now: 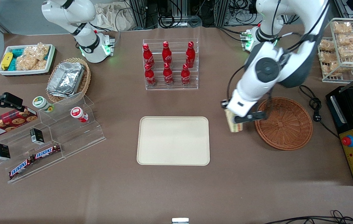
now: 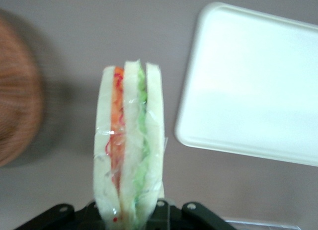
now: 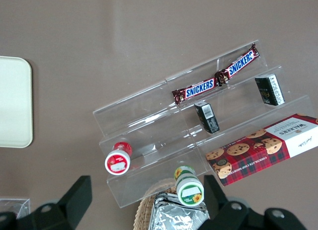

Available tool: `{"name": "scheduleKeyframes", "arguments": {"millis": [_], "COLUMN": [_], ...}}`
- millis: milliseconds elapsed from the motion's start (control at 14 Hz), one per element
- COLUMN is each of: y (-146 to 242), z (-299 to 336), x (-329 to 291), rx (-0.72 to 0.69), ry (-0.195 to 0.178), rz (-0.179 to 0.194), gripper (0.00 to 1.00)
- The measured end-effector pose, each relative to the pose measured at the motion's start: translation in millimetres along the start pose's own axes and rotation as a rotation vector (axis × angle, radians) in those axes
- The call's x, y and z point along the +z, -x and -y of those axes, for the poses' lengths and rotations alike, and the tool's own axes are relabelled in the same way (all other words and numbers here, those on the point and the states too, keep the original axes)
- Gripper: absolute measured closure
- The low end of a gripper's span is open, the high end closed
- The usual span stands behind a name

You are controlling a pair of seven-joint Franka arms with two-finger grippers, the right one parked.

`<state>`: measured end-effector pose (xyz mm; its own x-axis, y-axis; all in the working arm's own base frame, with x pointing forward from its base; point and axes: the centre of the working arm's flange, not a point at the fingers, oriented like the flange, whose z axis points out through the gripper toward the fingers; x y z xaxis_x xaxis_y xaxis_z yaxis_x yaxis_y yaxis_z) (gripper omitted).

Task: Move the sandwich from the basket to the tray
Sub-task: 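Lift the sandwich and carry it toward the cream tray, then lower the sandwich onto the tray and open the left gripper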

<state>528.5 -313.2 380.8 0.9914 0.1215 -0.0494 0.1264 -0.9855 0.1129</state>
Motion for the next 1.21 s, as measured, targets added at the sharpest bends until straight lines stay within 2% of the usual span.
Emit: {"name": "scheduleKeyframes", "arguments": {"millis": [143, 429, 571, 786, 1000, 1071, 1214], "y": [5, 5, 1, -9, -24, -30, -41], "z": [-32, -54, -53, -55, -58, -53, -28], "x": [44, 117, 140, 138, 97, 74, 18], "rx": [0.079, 0.221, 0.255, 0.230, 0.151, 0.124, 0.066], "ry": [0.050, 0.084, 0.078, 0.088, 0.112, 0.100, 0.015], "rz": [-0.034, -0.110, -0.117, -0.131, -0.199, -0.222, -0.238], "gripper": [0.80, 0.82, 0.69, 0.37, 0.08, 0.01, 0.01]}}
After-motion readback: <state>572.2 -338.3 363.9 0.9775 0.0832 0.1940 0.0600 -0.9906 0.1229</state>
